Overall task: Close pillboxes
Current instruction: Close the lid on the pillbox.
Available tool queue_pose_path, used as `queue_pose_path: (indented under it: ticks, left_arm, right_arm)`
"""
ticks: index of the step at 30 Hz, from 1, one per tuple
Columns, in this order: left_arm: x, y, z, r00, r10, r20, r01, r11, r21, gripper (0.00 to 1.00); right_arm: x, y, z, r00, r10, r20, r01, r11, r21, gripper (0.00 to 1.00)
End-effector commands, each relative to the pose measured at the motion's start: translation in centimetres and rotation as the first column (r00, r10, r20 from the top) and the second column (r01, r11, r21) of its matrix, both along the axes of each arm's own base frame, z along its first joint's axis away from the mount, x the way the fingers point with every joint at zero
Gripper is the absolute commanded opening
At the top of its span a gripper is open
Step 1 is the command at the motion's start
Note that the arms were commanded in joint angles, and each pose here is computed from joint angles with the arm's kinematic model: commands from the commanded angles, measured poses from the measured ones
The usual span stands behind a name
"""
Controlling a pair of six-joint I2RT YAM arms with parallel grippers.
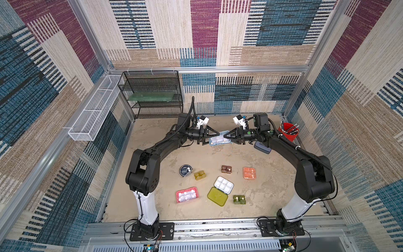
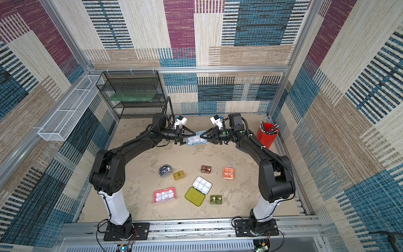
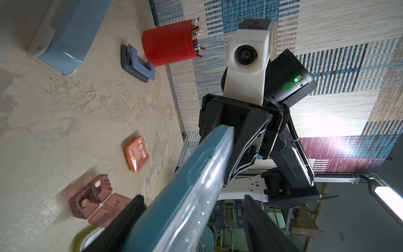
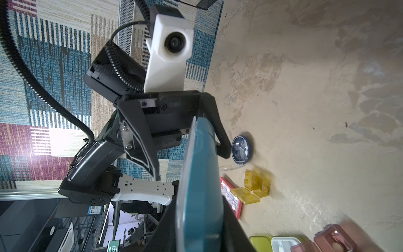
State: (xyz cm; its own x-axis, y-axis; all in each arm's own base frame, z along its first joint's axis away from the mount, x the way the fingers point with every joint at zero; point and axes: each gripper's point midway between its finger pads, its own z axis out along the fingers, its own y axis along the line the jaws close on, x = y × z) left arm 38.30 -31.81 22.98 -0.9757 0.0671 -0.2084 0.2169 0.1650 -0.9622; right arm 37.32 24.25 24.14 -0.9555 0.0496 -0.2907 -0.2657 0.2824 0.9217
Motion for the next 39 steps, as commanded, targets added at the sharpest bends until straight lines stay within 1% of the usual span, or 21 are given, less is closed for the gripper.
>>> queue_pose_path:
  ticks: [1,6,9,10,14,19,21,23,24,30,32,34,36,39]
  left_arm:
    - [-0.2,0.2,0.8,1.0,-0.008,-0.003,0.008,1.0,-0.03,0.75]
    - [-0.4,0.4,1.2,1.0,0.002,-0.004,-0.002,0.999,-0.048,0.75]
    - [-0.3,0.3,1.6,1.0,0.002,-0.007,-0.002,0.998,-0.058,0.72]
    - [-0.2,0.2,1.7,1.0,0.002,-0.007,-0.003,0.998,-0.063,0.7]
    - [0.3,0.1,2.3,1.0,0.007,-0.013,-0.008,0.997,-0.082,0.57]
    - [0.4,0.0,2.3,1.0,0.003,-0.026,-0.005,0.996,-0.085,0.5]
    - [0.3,0.0,2.2,1.0,-0.001,-0.03,-0.002,0.996,-0.085,0.46]
    - [0.4,0.0,2.1,0.999,-0.003,-0.032,0.0,0.996,-0.084,0.36]
    - [0.4,-0.1,2.1,0.999,-0.005,-0.033,0.003,0.996,-0.085,0.33]
    - [0.5,-0.1,2.0,0.999,-0.015,-0.032,0.012,0.996,-0.083,0.31]
    - [0.5,-0.2,2.0,0.999,-0.019,-0.031,0.016,0.997,-0.081,0.25]
    - [0.4,-0.2,2.0,0.999,-0.025,-0.031,0.023,0.996,-0.082,0.22]
    - [0.4,-0.2,2.1,0.999,-0.03,-0.027,0.028,0.996,-0.081,0.2]
    - [0.3,-0.2,2.1,0.999,-0.039,-0.023,0.037,0.996,-0.082,0.19]
  right_arm:
    - [0.1,-0.1,1.0,0.999,0.003,0.034,-0.004,1.0,0.023,0.3]
    - [0.1,-0.3,1.0,0.999,0.001,0.036,-0.002,1.0,0.025,0.3]
    - [0.0,-0.3,0.9,0.999,0.002,0.035,-0.003,1.0,0.027,0.3]
    - [0.0,-0.3,1.0,0.999,0.003,0.034,-0.004,1.0,0.029,0.3]
    - [0.0,-0.5,0.8,0.999,0.0,0.033,-0.001,1.0,0.031,0.3]
    - [0.1,-0.9,0.6,1.0,-0.008,0.028,0.007,0.999,0.036,0.3]
    - [0.1,-0.9,0.6,1.0,-0.006,0.028,0.005,0.999,0.037,0.3]
    - [0.0,-0.9,0.4,1.0,-0.008,0.024,0.007,0.999,0.036,0.3]
    - [0.0,-0.9,0.3,1.0,-0.009,0.022,0.008,0.999,0.035,0.3]
    - [0.0,-1.1,0.3,1.0,-0.012,0.021,0.011,0.999,0.034,0.3]
    - [0.1,-1.1,0.3,1.0,-0.013,0.02,0.012,0.999,0.034,0.31]
    - [0.3,-1.2,0.4,1.0,-0.019,0.022,0.018,0.999,0.033,0.34]
    - [0.4,-1.2,0.4,1.0,-0.022,0.021,0.021,0.999,0.033,0.4]
    - [0.7,-1.1,0.9,0.999,-0.025,0.031,0.023,0.999,0.036,0.48]
